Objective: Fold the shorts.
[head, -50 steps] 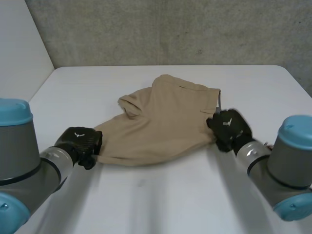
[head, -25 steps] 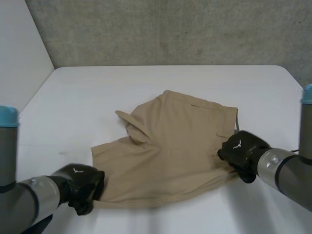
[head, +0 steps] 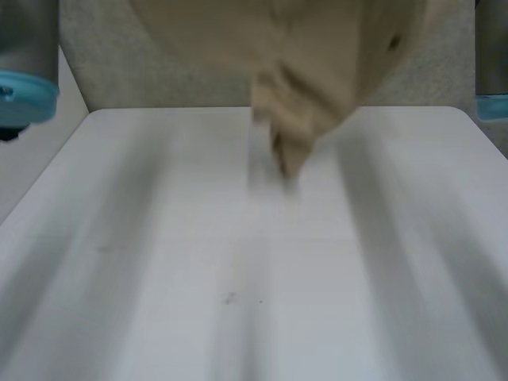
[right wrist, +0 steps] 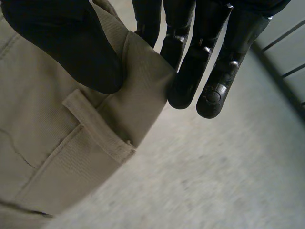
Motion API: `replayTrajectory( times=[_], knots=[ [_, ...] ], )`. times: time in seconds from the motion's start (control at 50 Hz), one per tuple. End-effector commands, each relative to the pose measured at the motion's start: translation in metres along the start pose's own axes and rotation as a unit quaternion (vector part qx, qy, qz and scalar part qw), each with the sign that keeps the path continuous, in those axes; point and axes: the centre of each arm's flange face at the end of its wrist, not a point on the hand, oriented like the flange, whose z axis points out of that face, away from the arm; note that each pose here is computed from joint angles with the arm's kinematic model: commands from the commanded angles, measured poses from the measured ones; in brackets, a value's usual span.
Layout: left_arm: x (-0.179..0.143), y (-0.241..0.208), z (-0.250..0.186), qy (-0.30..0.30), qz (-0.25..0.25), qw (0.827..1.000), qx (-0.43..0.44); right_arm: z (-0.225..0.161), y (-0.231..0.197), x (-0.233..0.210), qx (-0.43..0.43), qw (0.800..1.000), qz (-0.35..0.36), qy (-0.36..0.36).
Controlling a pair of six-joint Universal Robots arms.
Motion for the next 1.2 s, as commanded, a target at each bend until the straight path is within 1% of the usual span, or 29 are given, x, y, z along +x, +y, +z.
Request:
replayTrajectory(
  times=[0.02, 0.14, 0.2, 0.22, 0.28, 0.3, 0.36, 0.42, 0.54, 0.56, 0.62, 0.64, 0.7, 0.72, 0.74, 0.78, 0.8, 0.82, 0.84, 0.88, 0.94, 0.98, 1.04, 1.06, 1.1, 1.14, 1.16, 1.18, 1.2],
  knots=[
    [0.001, 0.034, -0.016, 0.006, 0.000, 0.999, -0.054, -0.034, 0.029, -0.031, -0.068, 0.996, 0.004, -0.062],
    [-0.001, 0.101, -0.046, 0.018, 0.024, 0.987, -0.155, -0.080, 0.070, -0.066, -0.176, 0.973, 0.008, -0.149],
    [0.008, 0.139, -0.073, 0.040, 0.033, 0.974, -0.219, -0.115, 0.091, -0.087, -0.236, 0.951, 0.009, -0.198],
    [0.009, 0.148, -0.081, 0.045, 0.036, 0.970, -0.236, -0.134, 0.102, -0.096, -0.268, 0.937, 0.008, -0.224],
    [0.014, 0.178, -0.110, 0.064, 0.045, 0.953, -0.293, -0.166, 0.116, -0.107, -0.317, 0.911, 0.006, -0.265],
    [0.014, 0.184, -0.117, 0.069, 0.047, 0.949, -0.305, -0.185, 0.122, -0.112, -0.347, 0.892, 0.006, -0.288],
    [0.019, 0.208, -0.145, 0.096, 0.052, 0.929, -0.353, -0.215, 0.131, -0.119, -0.390, 0.862, 0.004, -0.323],
    [0.021, 0.220, -0.162, 0.115, 0.052, 0.916, -0.381, -0.227, 0.133, -0.119, -0.406, 0.851, 0.007, -0.335],
    [0.019, 0.220, -0.180, 0.127, 0.060, 0.896, -0.422, -0.239, 0.128, -0.112, -0.425, 0.835, -0.001, -0.350],
    [0.019, 0.216, -0.186, 0.134, 0.062, 0.886, -0.439, -0.239, 0.125, -0.109, -0.428, 0.832, -0.002, -0.352],
    [0.014, 0.194, -0.189, 0.139, 0.064, 0.876, -0.458, -0.238, 0.109, -0.096, -0.440, 0.819, -0.006, -0.368],
    [0.010, 0.178, -0.194, 0.145, 0.066, 0.866, -0.474, -0.237, 0.104, -0.092, -0.443, 0.814, -0.009, -0.376],
    [0.002, 0.154, -0.203, 0.153, 0.072, 0.850, -0.499, -0.242, 0.083, -0.076, -0.459, 0.783, -0.030, -0.419],
    [-0.002, 0.140, -0.212, 0.164, 0.084, 0.836, -0.518, -0.244, 0.078, -0.071, -0.464, 0.773, -0.038, -0.431],
    [-0.005, 0.133, -0.217, 0.171, 0.092, 0.828, -0.526, -0.250, 0.069, -0.063, -0.471, 0.751, -0.057, -0.459],
    [-0.008, 0.119, -0.227, 0.190, 0.112, 0.813, -0.540, -0.257, 0.061, -0.056, -0.475, 0.727, -0.078, -0.490],
    [-0.012, 0.108, -0.237, 0.211, 0.134, 0.798, -0.548, -0.261, 0.057, -0.052, -0.475, 0.715, -0.087, -0.505],
    [-0.013, 0.104, -0.243, 0.221, 0.145, 0.790, -0.553, -0.268, 0.049, -0.045, -0.476, 0.696, -0.101, -0.528],
    [-0.015, 0.100, -0.247, 0.231, 0.156, 0.784, -0.555, -0.269, 0.045, -0.042, -0.475, 0.690, -0.105, -0.535],
    [-0.018, 0.094, -0.258, 0.256, 0.187, 0.769, -0.555, -0.270, 0.039, -0.039, -0.468, 0.689, -0.112, -0.542],
    [-0.019, 0.098, -0.265, 0.274, 0.212, 0.758, -0.553, -0.270, 0.037, -0.039, -0.459, 0.695, -0.109, -0.543],
    [-0.018, 0.104, -0.264, 0.276, 0.217, 0.758, -0.549, -0.274, 0.038, -0.040, -0.461, 0.689, -0.104, -0.549],
    [-0.011, 0.127, -0.261, 0.281, 0.222, 0.753, -0.552, -0.282, 0.050, -0.047, -0.475, 0.670, -0.102, -0.561],
    [-0.009, 0.133, -0.259, 0.279, 0.223, 0.754, -0.551, -0.286, 0.058, -0.054, -0.483, 0.658, -0.102, -0.569],
    [-0.002, 0.149, -0.244, 0.272, 0.224, 0.764, -0.540, -0.285, 0.065, -0.061, -0.484, 0.656, -0.103, -0.570],
    [0.003, 0.157, -0.231, 0.266, 0.222, 0.776, -0.527, -0.271, 0.070, -0.066, -0.473, 0.675, -0.104, -0.557],
    [0.008, 0.163, -0.217, 0.260, 0.221, 0.787, -0.513, -0.266, 0.071, -0.067, -0.469, 0.682, -0.105, -0.551],
    [0.011, 0.165, -0.208, 0.255, 0.221, 0.796, -0.502, -0.253, 0.076, -0.072, -0.457, 0.704, -0.106, -0.533],
    [0.015, 0.167, -0.196, 0.247, 0.222, 0.809, -0.486, -0.244, 0.078, -0.074, -0.451, 0.718, -0.106, -0.520]
  ],
)
